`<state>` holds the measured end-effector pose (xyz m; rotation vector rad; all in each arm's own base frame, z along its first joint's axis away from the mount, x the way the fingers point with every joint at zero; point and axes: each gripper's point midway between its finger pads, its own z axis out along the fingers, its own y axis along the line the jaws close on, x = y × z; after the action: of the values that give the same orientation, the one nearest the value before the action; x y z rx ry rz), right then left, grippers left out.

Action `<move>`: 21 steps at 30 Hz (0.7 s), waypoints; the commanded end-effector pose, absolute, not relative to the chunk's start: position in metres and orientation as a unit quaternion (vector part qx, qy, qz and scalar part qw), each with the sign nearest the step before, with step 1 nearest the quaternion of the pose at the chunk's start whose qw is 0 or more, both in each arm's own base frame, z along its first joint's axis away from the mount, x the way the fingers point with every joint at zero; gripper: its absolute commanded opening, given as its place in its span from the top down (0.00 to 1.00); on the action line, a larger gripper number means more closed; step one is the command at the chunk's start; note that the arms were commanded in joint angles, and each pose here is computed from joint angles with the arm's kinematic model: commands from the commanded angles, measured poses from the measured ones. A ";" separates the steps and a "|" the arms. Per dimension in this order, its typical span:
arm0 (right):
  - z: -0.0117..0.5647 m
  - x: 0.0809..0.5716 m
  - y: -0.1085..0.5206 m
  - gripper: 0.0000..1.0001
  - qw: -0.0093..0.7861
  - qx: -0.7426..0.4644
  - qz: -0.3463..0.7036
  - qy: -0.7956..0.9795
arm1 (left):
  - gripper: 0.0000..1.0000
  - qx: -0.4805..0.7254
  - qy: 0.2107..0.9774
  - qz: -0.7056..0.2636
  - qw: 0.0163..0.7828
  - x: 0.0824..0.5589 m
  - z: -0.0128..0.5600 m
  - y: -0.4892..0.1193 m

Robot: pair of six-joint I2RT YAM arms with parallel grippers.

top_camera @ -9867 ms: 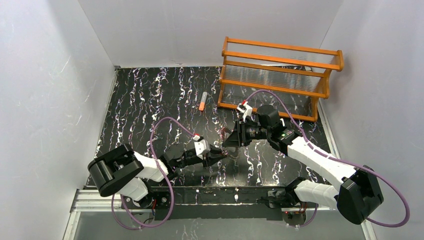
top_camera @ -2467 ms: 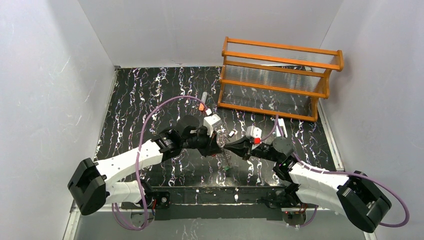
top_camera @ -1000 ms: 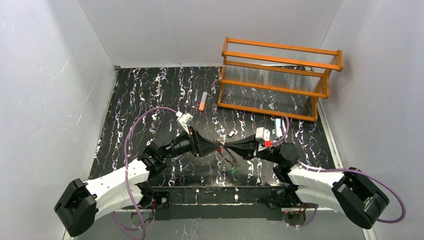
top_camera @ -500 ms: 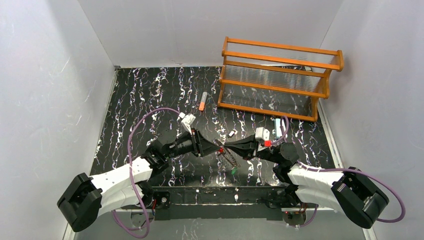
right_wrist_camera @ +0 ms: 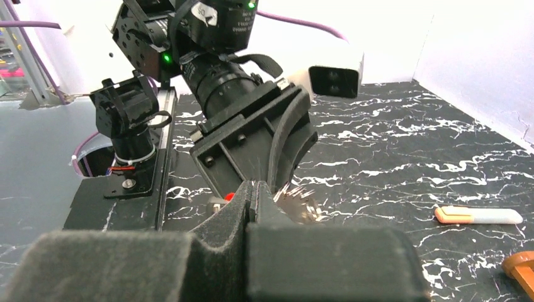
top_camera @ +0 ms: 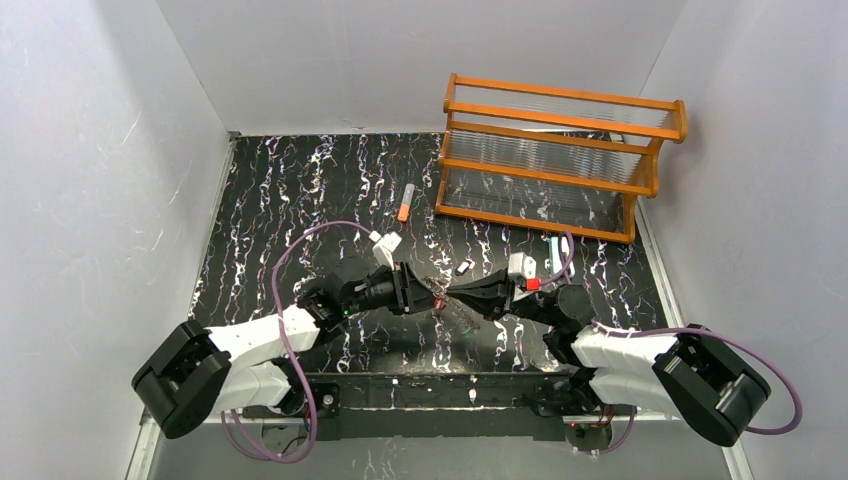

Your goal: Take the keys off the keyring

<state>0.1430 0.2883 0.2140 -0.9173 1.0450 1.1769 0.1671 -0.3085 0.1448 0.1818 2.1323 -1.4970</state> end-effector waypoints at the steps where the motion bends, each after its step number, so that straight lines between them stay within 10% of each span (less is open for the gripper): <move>1: 0.257 0.135 0.286 0.99 0.657 -0.389 0.523 0.377 | 0.64 0.068 0.782 -0.561 0.262 0.169 0.156 -0.316; 12: 0.244 0.149 0.281 0.99 0.665 -0.381 0.494 0.411 | 0.52 0.142 0.803 -0.441 0.375 0.183 0.174 -0.273; 21: 0.245 0.145 0.282 0.99 0.658 -0.391 0.499 0.406 | 0.51 0.284 0.678 -0.490 0.469 0.169 0.231 -0.287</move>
<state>0.1471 0.2847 0.2231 -0.8930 1.0148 1.1507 0.1742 -0.2799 0.2146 0.5176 1.8416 -1.2001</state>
